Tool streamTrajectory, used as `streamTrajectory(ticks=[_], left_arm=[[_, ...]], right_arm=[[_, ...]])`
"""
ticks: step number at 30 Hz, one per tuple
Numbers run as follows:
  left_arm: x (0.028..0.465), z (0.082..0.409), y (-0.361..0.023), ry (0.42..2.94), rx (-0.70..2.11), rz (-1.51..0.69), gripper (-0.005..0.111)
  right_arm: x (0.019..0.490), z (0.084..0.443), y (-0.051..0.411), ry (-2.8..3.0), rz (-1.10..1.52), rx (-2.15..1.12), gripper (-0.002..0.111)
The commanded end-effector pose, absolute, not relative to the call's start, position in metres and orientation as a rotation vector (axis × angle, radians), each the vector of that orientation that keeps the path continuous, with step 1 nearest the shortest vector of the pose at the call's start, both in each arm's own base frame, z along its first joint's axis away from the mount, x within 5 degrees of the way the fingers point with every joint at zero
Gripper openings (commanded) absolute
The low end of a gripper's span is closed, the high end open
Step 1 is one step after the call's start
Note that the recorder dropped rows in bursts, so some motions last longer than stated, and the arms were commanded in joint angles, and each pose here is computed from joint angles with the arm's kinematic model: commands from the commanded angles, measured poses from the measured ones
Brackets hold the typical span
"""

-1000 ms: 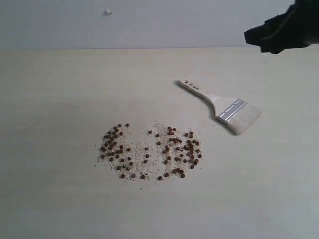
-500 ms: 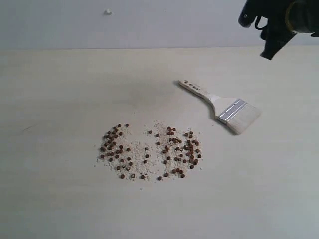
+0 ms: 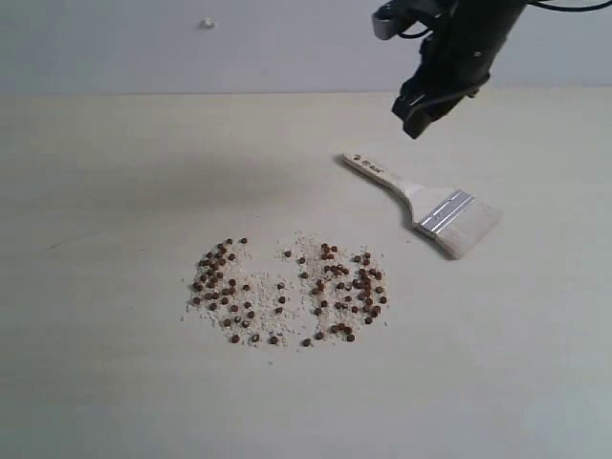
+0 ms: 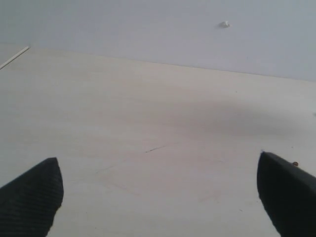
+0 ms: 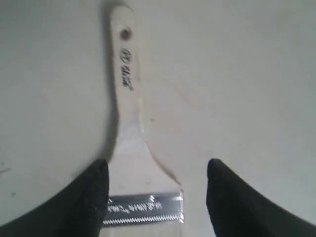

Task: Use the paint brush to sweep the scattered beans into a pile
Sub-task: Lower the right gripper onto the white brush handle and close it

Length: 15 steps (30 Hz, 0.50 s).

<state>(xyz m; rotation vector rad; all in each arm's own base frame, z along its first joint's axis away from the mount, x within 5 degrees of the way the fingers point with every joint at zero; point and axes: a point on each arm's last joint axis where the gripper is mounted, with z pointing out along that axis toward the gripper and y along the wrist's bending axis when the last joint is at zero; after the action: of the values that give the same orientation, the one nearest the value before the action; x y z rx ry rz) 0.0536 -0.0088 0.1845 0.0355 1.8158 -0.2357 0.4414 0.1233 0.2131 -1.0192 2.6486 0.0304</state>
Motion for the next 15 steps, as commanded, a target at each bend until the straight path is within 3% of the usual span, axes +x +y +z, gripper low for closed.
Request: streamTrajectory(ticks=[1, 5, 15], left_arm=[[0.053, 0.184, -0.009, 1.809, 0.035, -0.238, 0.104], [0.053, 0.184, -0.009, 1.809, 0.035, -0.238, 0.104], [0.053, 0.184, -0.009, 1.809, 0.035, -0.238, 0.104]], right_arm=[[0.439, 0.201, 0.151, 2.652, 0.065, -1.154, 0.055], [0.437, 0.179, 0.158, 2.669, 0.119, -1.307, 0.055], [0.446, 0.150, 0.152, 2.707, 0.070, -1.280, 0.055]])
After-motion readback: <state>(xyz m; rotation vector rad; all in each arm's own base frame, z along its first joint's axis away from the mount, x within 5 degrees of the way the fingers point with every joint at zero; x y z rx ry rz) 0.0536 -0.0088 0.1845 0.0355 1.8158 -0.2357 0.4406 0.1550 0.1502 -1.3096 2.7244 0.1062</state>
